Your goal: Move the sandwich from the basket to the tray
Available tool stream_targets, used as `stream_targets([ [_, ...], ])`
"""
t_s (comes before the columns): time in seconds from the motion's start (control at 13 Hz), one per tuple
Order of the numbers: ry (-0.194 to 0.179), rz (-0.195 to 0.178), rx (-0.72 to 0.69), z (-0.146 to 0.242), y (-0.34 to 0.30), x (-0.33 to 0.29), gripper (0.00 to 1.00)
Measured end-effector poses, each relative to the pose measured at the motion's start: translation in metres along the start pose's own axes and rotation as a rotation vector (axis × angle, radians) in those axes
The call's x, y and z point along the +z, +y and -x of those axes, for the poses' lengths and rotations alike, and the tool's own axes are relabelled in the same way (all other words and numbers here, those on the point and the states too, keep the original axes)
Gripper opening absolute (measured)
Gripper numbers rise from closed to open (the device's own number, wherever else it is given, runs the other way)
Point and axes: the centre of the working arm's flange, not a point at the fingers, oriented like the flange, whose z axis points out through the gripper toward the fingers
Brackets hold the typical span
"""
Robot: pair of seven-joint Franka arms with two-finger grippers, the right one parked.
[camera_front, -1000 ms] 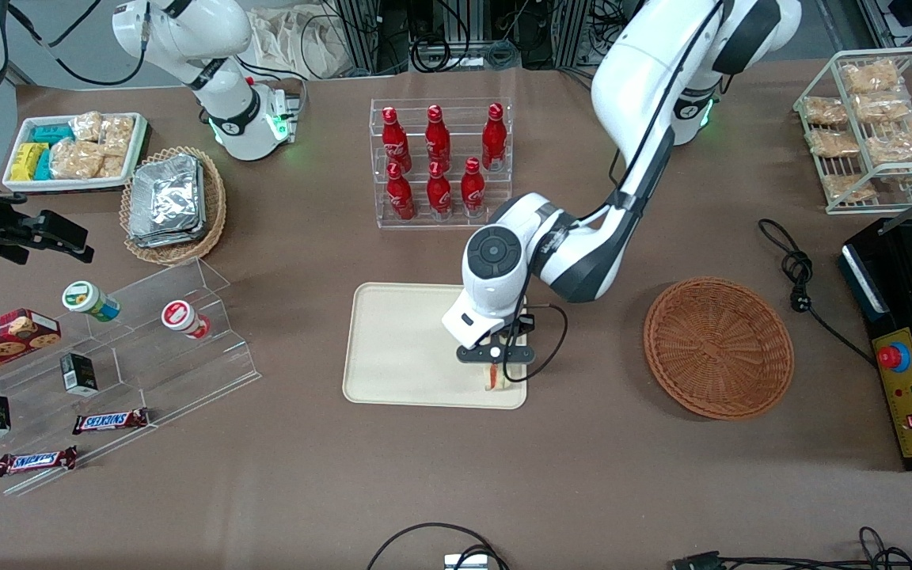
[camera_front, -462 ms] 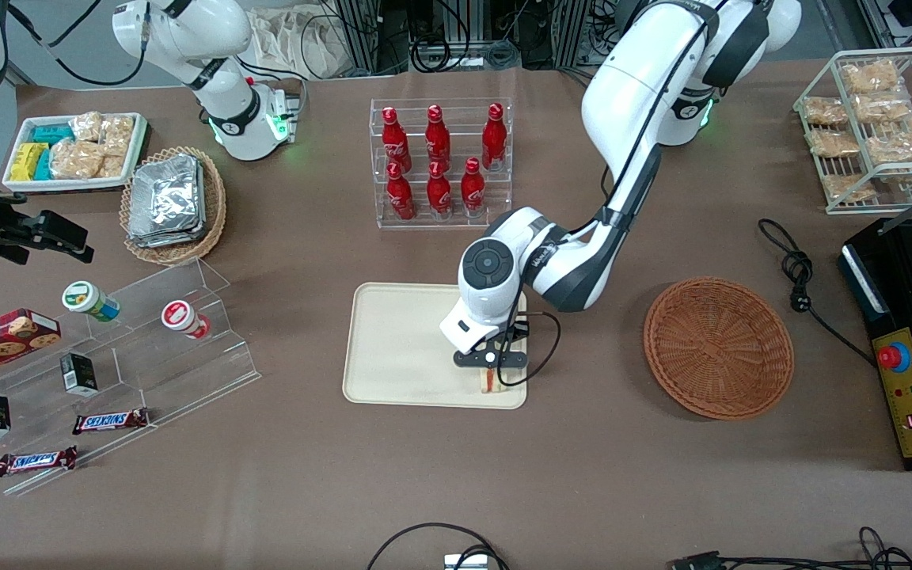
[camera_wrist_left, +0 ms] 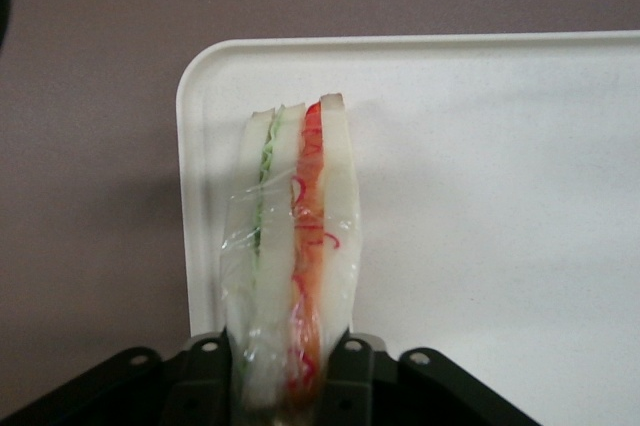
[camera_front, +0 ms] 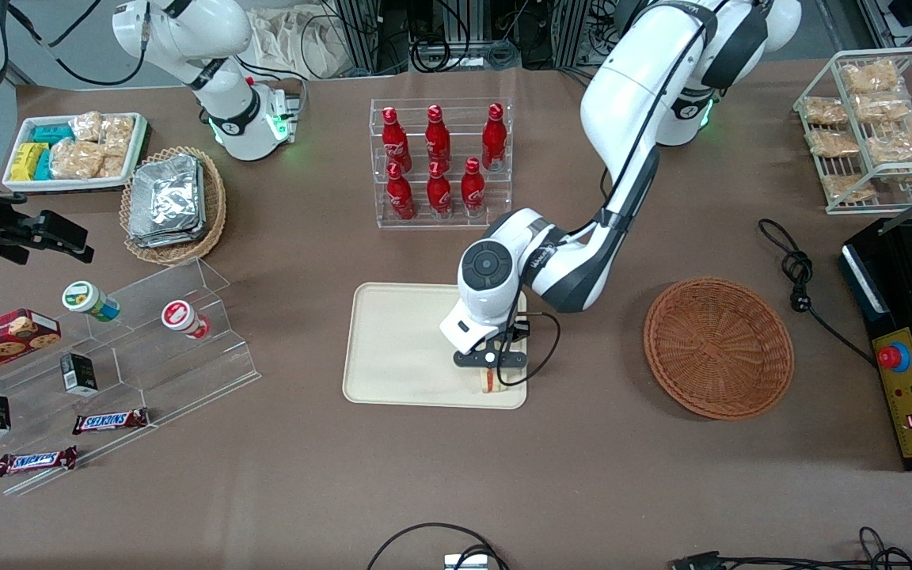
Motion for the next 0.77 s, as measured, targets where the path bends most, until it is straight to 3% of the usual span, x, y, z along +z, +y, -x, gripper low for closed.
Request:
stream_targets([
  [0.31,0.011,0.007,-0.006,-0.001,0.003,-0.006,0.81],
  [0.46,0.056,0.033,-0.047,-0.007,0.003,-0.040,1.00],
  [0.62,0.101,0.031,-0.078,-0.018,-0.019,-0.106,1.00],
  [0.77,0.104,-0.010,-0.067,-0.028,-0.074,-0.181,1.00],
])
